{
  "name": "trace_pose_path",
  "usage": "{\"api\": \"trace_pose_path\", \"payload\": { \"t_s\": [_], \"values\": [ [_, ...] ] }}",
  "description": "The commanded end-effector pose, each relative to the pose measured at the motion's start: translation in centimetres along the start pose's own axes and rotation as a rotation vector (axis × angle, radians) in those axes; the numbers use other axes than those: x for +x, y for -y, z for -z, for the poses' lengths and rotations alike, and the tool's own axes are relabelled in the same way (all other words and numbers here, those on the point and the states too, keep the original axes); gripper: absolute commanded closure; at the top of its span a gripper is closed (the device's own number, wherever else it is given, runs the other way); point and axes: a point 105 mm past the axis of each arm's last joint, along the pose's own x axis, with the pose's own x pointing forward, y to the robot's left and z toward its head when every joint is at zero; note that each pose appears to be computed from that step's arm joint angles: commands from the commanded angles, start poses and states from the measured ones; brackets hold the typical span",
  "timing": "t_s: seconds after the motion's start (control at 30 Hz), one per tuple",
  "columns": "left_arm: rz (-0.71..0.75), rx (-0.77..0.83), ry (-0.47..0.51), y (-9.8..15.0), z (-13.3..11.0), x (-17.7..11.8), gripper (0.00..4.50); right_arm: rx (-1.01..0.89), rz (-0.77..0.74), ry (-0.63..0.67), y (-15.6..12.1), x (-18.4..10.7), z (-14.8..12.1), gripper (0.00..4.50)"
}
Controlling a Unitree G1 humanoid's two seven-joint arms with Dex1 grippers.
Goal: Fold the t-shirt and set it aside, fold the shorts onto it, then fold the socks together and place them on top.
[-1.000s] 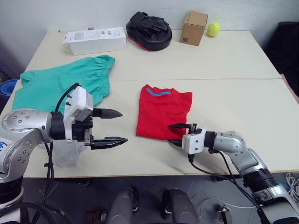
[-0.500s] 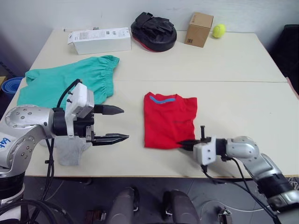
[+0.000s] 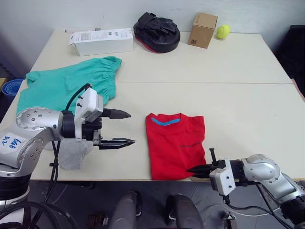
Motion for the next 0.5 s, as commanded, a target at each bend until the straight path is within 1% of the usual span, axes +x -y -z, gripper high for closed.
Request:
{"api": "trace_pose_path", "payload": {
  "t_s": [0.03, 0.13, 0.27, 0.37, 0.43, 0.5],
  "values": [
    [0.019, 0.053, 0.020, 0.2, -0.9, 0.5, 0.00, 0.017, 0.005, 0.036, 0.9, -0.7, -1.4, 3.70],
    [0.043, 0.081, 0.001, 0.4, -0.5, 1.0, 0.00, 0.057, -0.012, 0.073, 1.1, -1.4, -2.8, 2.67],
    [0.061, 0.081, -0.020, -0.2, -0.1, 1.6, 0.00, 0.248, -0.024, 0.119, 2.5, -3.0, -4.8, 1.26],
    [0.076, 0.066, -0.015, -1.0, -0.2, 2.5, 0.00, 0.403, 0.023, 0.150, 4.6, -3.6, -5.3, 1.26],
    [0.104, 0.063, -0.015, -1.3, 0.1, 3.3, 0.00, 0.477, 0.062, 0.158, 6.0, -3.5, -4.9, 1.26],
    [0.147, 0.082, -0.025, -1.3, 0.8, 4.5, 0.39, 0.541, 0.100, 0.156, 7.1, -3.2, -4.1, 1.66]
  ]
}}
